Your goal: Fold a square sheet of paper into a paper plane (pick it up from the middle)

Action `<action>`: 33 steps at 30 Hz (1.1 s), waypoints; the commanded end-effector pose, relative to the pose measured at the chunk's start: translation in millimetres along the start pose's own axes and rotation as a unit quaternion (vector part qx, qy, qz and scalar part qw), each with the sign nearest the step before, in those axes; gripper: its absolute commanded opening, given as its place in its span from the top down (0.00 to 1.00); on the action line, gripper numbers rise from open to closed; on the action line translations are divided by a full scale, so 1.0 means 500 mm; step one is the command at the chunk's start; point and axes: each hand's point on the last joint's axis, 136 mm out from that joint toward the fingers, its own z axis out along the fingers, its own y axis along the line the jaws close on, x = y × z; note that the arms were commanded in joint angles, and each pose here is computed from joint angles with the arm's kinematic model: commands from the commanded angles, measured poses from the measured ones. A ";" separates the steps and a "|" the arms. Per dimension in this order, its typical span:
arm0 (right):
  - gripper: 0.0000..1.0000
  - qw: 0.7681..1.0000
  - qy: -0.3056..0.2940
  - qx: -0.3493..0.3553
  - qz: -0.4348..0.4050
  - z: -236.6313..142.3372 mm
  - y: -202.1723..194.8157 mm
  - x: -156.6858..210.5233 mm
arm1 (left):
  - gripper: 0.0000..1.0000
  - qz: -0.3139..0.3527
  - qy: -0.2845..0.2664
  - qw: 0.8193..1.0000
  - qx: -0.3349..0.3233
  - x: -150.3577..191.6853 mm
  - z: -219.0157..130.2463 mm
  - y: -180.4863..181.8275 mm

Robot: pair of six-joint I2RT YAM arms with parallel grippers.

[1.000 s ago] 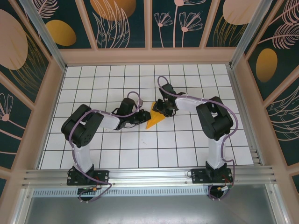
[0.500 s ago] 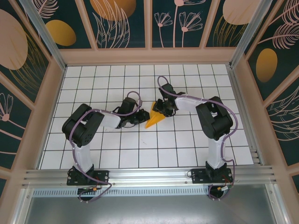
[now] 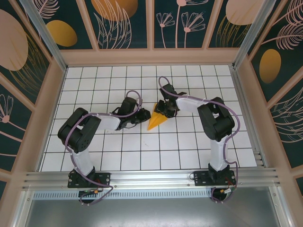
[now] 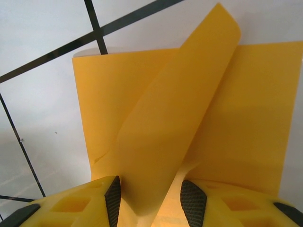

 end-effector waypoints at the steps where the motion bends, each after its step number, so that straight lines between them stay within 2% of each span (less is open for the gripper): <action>1: 0.54 0.986 0.074 0.150 0.008 0.113 -0.189 0.102 | 0.84 0.003 -0.001 1.000 0.026 -0.001 -0.009 -0.019; 13: 0.53 0.985 0.077 0.156 0.017 0.117 -0.193 0.105 | 0.83 0.018 0.041 0.996 0.073 0.034 0.010 -0.059; 27: 0.52 0.985 0.079 0.154 0.018 0.118 -0.191 0.106 | 0.84 0.000 0.052 0.999 -0.002 0.049 0.040 0.011; 33: 0.53 0.985 0.078 0.152 0.018 0.117 -0.189 0.104 | 0.84 -0.003 0.056 0.998 -0.008 0.054 0.042 0.020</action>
